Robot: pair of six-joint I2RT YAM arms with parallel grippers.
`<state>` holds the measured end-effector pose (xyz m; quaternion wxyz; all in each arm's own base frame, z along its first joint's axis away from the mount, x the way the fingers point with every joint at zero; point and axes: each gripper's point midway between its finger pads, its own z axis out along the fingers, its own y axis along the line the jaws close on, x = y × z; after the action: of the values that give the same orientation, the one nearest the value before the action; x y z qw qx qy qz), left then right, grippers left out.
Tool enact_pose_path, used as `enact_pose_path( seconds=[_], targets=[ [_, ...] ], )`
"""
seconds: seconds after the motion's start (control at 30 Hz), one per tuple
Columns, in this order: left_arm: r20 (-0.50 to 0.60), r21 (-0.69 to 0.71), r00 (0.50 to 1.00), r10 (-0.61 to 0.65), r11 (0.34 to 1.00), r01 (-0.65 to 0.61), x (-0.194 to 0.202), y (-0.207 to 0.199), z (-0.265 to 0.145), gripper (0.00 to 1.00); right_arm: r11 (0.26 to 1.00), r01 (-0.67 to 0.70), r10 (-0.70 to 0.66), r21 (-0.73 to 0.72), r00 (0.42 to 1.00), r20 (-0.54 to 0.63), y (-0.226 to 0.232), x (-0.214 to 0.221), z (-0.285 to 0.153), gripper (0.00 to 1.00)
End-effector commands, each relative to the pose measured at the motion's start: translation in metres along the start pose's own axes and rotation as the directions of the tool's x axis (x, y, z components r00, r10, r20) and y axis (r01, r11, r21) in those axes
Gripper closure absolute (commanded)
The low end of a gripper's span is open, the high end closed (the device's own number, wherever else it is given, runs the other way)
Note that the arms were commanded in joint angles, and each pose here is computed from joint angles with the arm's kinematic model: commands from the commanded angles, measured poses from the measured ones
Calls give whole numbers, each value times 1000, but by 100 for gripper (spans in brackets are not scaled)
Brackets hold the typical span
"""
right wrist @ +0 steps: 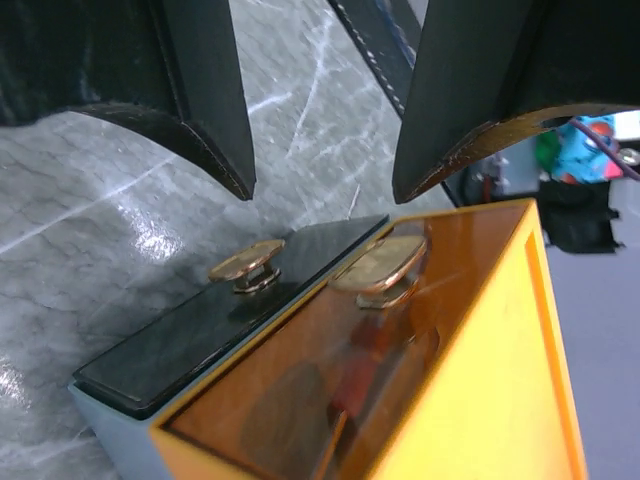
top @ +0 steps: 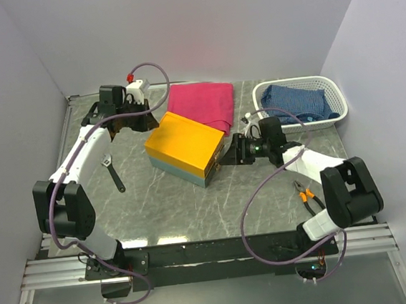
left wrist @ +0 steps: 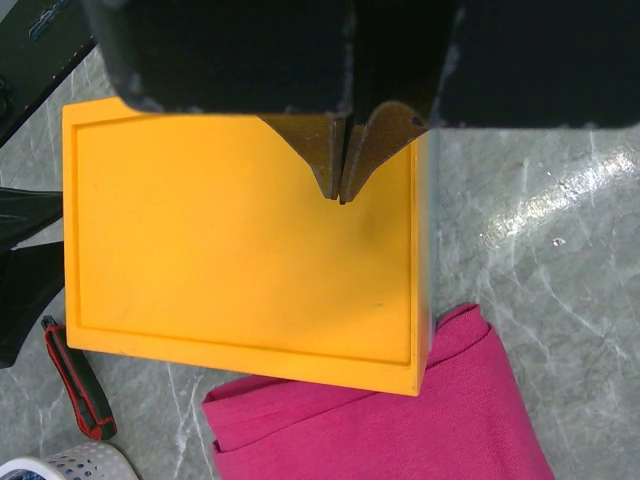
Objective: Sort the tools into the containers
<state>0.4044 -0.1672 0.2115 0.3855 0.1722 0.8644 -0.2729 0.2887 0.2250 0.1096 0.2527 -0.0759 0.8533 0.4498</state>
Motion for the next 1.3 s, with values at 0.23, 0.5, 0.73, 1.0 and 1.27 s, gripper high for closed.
enact_pose_path(
  seconds=[0.23,0.5,0.73,1.0,1.27],
  targets=[
    [-1,46,998,70,997,-70,-4,-21,13,99,985,-131,135,115,990,-28,-34,-10,29,39],
    [-5,68,998,60,996,-60,-4,-28,25,99,968,-114,125,222,992,-32,-53,-10,37,40],
    [-15,105,997,77,992,-75,-4,-47,38,99,946,-17,43,324,996,-74,-61,-9,39,40],
    [-47,81,996,79,994,-75,11,-49,49,99,842,103,-20,529,987,-160,-97,11,9,37],
    [-38,60,996,85,995,-83,9,-46,47,99,805,156,-49,573,979,-197,-106,30,-28,34]
  ],
)
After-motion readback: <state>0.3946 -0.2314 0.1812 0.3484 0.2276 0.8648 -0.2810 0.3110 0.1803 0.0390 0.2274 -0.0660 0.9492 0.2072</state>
